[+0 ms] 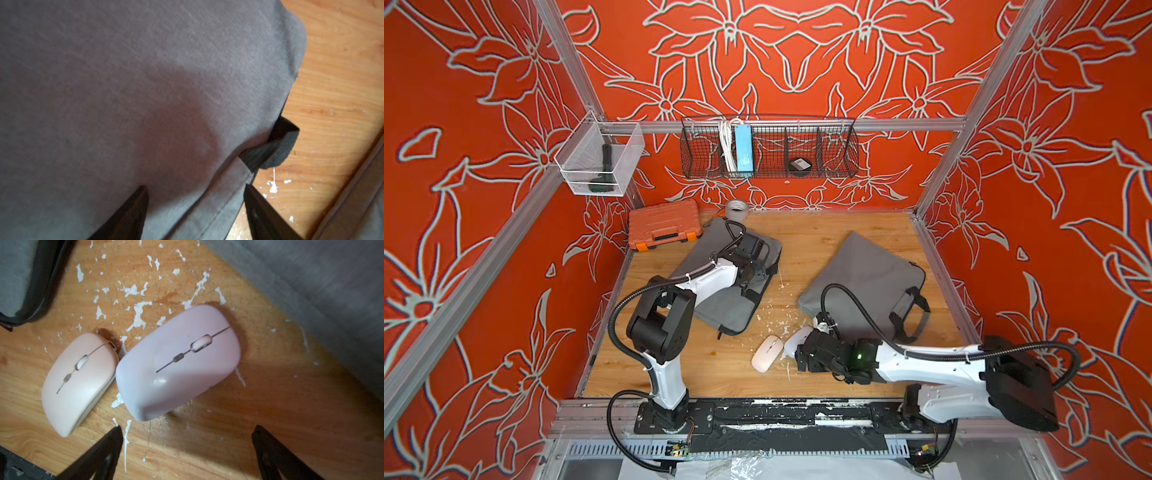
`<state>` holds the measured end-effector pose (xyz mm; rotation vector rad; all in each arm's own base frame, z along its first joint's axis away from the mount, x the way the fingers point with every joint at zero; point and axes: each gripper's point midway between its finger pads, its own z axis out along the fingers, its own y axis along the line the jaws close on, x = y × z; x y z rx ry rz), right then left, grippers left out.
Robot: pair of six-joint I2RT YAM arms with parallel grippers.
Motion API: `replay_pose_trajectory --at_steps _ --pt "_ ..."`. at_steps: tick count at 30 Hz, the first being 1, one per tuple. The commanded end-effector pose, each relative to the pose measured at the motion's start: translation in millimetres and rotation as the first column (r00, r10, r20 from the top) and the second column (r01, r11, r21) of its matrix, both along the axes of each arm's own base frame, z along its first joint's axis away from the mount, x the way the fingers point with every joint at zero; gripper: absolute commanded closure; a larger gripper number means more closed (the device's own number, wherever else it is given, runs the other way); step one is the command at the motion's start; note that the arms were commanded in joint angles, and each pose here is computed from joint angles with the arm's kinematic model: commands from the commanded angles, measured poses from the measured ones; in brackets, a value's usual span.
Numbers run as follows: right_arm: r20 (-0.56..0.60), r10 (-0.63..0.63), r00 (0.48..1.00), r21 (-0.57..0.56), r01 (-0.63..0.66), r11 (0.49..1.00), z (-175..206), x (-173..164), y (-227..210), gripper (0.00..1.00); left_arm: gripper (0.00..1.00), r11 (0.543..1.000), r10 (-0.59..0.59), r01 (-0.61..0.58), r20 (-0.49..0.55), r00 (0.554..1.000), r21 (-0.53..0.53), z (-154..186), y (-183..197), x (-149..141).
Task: Put the mouse into the laptop bag
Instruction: Open the zippered laptop bag at the center of the board.
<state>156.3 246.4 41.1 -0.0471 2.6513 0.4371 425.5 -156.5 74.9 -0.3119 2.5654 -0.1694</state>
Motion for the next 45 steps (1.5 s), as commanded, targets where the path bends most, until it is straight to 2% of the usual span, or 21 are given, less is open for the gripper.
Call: replay_pose_trajectory --at_steps 1,3,5,9,11,15,18,23,25,26,31,34,37,40,45 --pt "0.013 -0.009 1.0 0.014 0.009 1.0 7 0 7 0.01 0.37 1.0 -0.02 0.021 -0.049 0.999 0.022 -18 1 -6" --pt "0.018 -0.007 1.0 -0.001 0.007 1.0 7 -2 7 0.02 0.43 0.999 -0.037 0.037 -0.051 0.998 0.006 -17 -3 -9" --pt "0.018 -0.003 1.0 -0.013 0.003 1.0 7 -3 9 0.01 0.44 0.999 -0.05 0.05 -0.05 0.998 0.003 -15 -7 -12" --pt "0.008 0.007 1.0 -0.035 -0.006 0.999 2 -4 14 0.01 0.33 0.995 -0.094 0.096 -0.075 0.993 0.016 -17 -16 -30" --pt "0.008 0.002 1.0 -0.05 -0.002 0.999 0 -3 14 0.01 0.28 0.993 -0.101 0.106 -0.086 0.991 0.056 -21 -13 -38" --pt "0.018 -0.011 1.0 -0.071 0.012 0.997 -2 1 14 0.01 0.26 0.985 -0.061 0.079 -0.117 0.991 0.153 -33 0 -36" --pt "0.021 -0.014 1.0 -0.094 0.016 0.995 -6 3 17 0.01 0.37 0.978 -0.053 0.082 -0.154 0.987 0.191 -46 2 -34" --pt "0.024 -0.017 1.0 -0.138 0.02 0.99 -13 10 26 0.01 0.7 0.972 -0.03 0.062 -0.142 0.989 0.229 -43 9 -31" --pt "0.033 -0.019 0.999 -0.168 0.024 0.985 -15 14 27 0.01 0.86 0.975 -0.037 0.064 -0.13 0.991 0.212 -38 7 -31" --pt "0.037 -0.02 0.999 -0.188 0.027 0.982 -16 15 26 0.01 0.9 0.979 -0.044 0.067 -0.124 0.991 0.195 -35 5 -32" --pt "0.056 -0.035 0.998 -0.248 0.048 0.967 -23 22 14 0.01 1.0 0.993 -0.075 0.079 -0.046 0.996 0.086 -8 -7 -35" --pt "0.051 -0.044 0.998 -0.283 0.057 0.958 -28 26 6 0.01 1.0 0.996 -0.076 0.076 0.013 0.997 0.036 10 -9 -37" --pt "0.039 -0.051 0.998 -0.267 0.06 0.962 -33 29 3 0.01 1.0 0.998 -0.067 0.067 0.072 0.995 0.003 28 -8 -39" --pt "0.044 0.007 0.999 -0.217 0.003 0.976 -32 34 18 0.01 1.0 0.998 -0.06 0.064 0.121 0.991 -0.027 42 -6 -41" --pt "0.063 0.061 0.996 -0.259 -0.043 0.965 -21 45 36 0.06 1.0 0.993 -0.049 0.065 0.159 0.986 -0.096 50 -3 -44"
